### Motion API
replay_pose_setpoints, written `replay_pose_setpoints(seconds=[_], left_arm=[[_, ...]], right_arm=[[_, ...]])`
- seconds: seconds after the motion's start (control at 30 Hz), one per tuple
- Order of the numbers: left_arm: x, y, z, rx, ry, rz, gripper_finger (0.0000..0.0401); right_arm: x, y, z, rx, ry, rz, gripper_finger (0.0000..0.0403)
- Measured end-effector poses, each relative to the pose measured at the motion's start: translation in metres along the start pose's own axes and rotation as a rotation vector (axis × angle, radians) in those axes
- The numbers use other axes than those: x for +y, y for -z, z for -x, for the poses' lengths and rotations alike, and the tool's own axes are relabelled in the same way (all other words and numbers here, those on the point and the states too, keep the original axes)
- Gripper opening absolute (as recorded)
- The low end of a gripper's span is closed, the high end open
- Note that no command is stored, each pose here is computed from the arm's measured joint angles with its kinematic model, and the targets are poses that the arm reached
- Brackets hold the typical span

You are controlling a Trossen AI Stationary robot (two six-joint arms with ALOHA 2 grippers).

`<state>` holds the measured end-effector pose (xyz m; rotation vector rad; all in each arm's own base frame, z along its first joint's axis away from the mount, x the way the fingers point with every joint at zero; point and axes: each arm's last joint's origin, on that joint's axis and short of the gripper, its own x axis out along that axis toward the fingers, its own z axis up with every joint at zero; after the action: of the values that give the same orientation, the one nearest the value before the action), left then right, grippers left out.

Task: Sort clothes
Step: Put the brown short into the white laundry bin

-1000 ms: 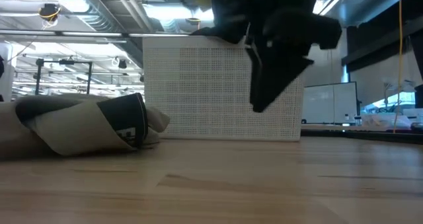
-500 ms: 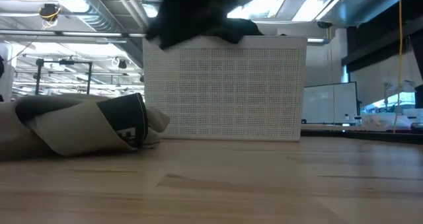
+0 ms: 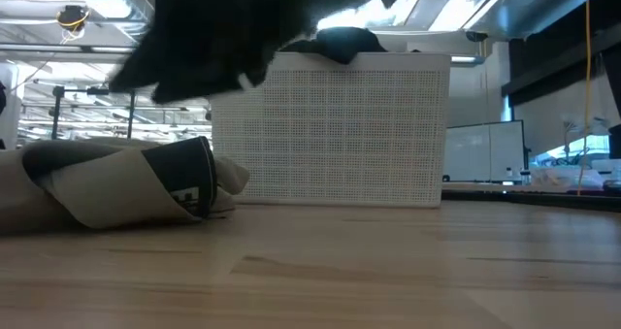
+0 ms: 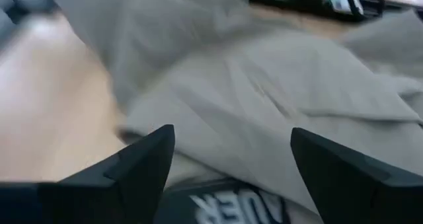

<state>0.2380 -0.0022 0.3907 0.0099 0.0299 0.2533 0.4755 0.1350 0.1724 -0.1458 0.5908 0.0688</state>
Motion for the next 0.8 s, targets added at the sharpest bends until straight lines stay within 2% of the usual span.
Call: replay_pose_setpoints(seconds=[0.13,0.23,0.37,0.47,0.63,0.8], left_arm=[[0.0,0.001,-0.001,0.006,-0.001,-0.002,0.017],[0.0,0.002,-0.001,0.012,-0.001,-0.005,0.017],[0.0,0.004,-0.001,0.036,0.0,-0.013,0.017],[0.0,0.006,-0.001,0.059,0.0,-0.017,0.017],[0.0,0.008,-0.001,0.076,0.0,-0.026,0.017],[0.0,0.008,-0.001,0.069,0.0,-0.019,0.017]], right_arm=[[-0.026,0.02,-0.019,0.096,0.025,0.02,0.0321],[-0.041,0.04,-0.032,0.191,-0.029,-0.021,0.0321],[-0.048,0.057,-0.041,0.279,-0.064,-0.039,0.0316],[-0.05,0.066,-0.042,0.351,-0.029,-0.03,0.029],[-0.051,0.077,-0.036,0.488,0.034,0.006,0.0198],[-0.048,0.082,-0.03,0.566,0.058,0.011,0.0055]])
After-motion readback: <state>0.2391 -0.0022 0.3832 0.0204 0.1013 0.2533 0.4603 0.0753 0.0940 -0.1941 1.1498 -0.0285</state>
